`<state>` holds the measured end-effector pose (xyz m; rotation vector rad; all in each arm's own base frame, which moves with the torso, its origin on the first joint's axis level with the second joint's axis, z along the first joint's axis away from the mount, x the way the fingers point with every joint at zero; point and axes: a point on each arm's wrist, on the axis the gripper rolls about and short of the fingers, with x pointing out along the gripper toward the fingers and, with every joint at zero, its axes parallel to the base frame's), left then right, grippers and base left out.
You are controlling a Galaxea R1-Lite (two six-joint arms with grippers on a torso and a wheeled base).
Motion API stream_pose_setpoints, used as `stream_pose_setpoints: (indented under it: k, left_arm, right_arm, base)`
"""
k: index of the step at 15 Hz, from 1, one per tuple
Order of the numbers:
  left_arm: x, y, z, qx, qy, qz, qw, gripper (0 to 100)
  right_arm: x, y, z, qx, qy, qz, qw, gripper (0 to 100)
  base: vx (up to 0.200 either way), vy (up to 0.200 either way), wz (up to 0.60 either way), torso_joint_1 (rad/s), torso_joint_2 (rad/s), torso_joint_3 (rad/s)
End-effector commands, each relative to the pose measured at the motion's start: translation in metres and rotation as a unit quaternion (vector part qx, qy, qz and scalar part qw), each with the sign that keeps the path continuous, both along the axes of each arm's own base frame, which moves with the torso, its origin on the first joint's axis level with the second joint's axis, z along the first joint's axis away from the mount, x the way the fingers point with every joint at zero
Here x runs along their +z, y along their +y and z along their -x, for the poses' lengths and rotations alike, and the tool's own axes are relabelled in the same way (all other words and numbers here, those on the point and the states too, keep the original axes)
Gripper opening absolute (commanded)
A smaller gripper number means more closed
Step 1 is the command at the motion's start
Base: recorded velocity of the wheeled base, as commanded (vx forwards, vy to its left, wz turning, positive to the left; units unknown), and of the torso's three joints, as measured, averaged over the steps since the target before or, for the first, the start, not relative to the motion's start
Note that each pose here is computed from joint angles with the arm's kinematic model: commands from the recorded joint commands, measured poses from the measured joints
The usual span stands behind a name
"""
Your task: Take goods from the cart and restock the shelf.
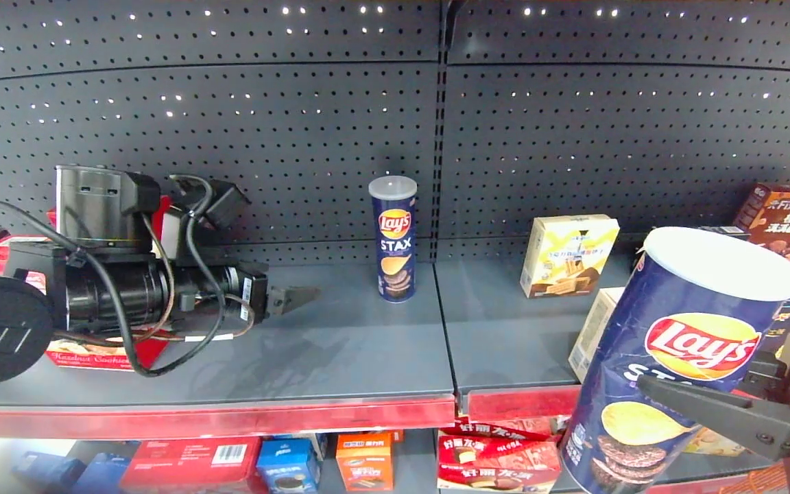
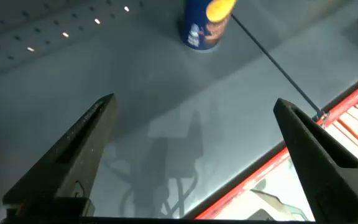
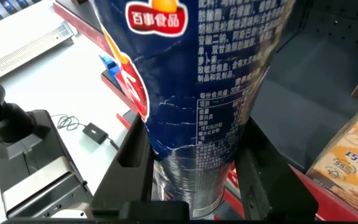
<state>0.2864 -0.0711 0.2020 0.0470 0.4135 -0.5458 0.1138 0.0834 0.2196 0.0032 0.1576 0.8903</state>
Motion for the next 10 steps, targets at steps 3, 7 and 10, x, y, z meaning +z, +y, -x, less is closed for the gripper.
stream_pose_setpoints:
  k: [3,7,10]
  left_arm:
    - [-0.003,-0.004,0.003,-0.001,0.005,-0.004,1.0,100]
    - [-0.005,-0.005,0.003,0.019,0.0,-0.02,0.9996,100]
    - [-0.012,-0.008,-0.016,0.012,-0.01,-0.023,0.9996,100]
  right_arm:
    - [-0.009,-0.004,0.003,-0.006,0.009,0.006,1.0,0]
    - [-0.009,-0.004,0.003,-0.007,0.009,0.006,1.0,0]
    - [-0.009,-0.004,0.003,-0.006,0.009,0.007,1.0,0]
  base:
    - [0.0,0.0,0.0,0.0,0.0,0.0]
    - [0.0,0.0,0.0,0.0,0.0,0.0]
    - [0.0,0.0,0.0,0.0,0.0,0.0]
